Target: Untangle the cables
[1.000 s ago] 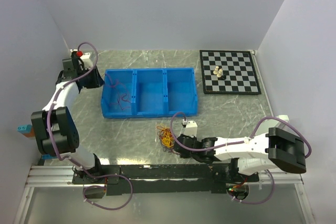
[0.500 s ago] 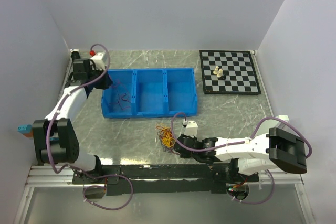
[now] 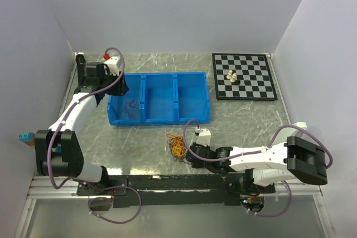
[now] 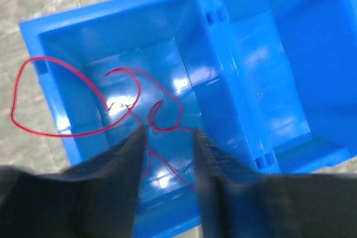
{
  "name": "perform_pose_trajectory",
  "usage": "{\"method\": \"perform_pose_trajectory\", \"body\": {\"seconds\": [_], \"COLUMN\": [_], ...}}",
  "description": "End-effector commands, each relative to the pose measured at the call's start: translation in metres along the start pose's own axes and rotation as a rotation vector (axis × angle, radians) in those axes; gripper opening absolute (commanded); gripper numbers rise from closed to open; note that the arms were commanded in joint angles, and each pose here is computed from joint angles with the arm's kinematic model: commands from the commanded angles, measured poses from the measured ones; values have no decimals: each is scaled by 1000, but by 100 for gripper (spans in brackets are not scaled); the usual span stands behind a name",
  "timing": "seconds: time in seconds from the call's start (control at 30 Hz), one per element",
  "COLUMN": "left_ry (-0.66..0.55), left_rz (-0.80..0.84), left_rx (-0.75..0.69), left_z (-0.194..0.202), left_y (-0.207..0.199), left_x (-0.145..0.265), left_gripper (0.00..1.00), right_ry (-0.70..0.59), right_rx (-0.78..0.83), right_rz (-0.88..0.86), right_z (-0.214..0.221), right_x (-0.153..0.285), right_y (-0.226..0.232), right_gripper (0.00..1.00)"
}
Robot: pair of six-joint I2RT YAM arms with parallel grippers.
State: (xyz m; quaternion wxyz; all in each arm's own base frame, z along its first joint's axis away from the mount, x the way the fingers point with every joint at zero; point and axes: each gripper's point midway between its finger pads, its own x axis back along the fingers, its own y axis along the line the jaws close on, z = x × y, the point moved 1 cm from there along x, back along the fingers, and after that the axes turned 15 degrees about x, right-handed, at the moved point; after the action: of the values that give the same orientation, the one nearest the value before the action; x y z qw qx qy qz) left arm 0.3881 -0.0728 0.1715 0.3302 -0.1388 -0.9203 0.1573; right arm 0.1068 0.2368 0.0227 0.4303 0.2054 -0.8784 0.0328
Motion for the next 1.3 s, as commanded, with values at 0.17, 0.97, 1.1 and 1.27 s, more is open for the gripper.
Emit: {"method": "perform_pose_trajectory", "body": {"seconds": [0.17, 0.97, 1.1, 1.27], "left_ry": [279, 408, 416, 432], "left_rz": [403, 781, 793, 796], "left_rx": [-443, -803, -790, -775], "left_z": [97, 193, 195, 200], "left_y": [-117, -201, -204, -204], "left_x": [35, 48, 49, 51], "left_gripper": [70, 72, 51, 21], "right_ry": [-3, -12, -16, -15], "right_rx": [-3, -6, -8, -7], "right_rz": [-13, -3, -9, -4], "right_z": [1, -2, -3, -3], "right_x": [1, 4, 4, 4], "right_y": [3, 0, 2, 1], "right_gripper": [0, 0, 0, 0]}}
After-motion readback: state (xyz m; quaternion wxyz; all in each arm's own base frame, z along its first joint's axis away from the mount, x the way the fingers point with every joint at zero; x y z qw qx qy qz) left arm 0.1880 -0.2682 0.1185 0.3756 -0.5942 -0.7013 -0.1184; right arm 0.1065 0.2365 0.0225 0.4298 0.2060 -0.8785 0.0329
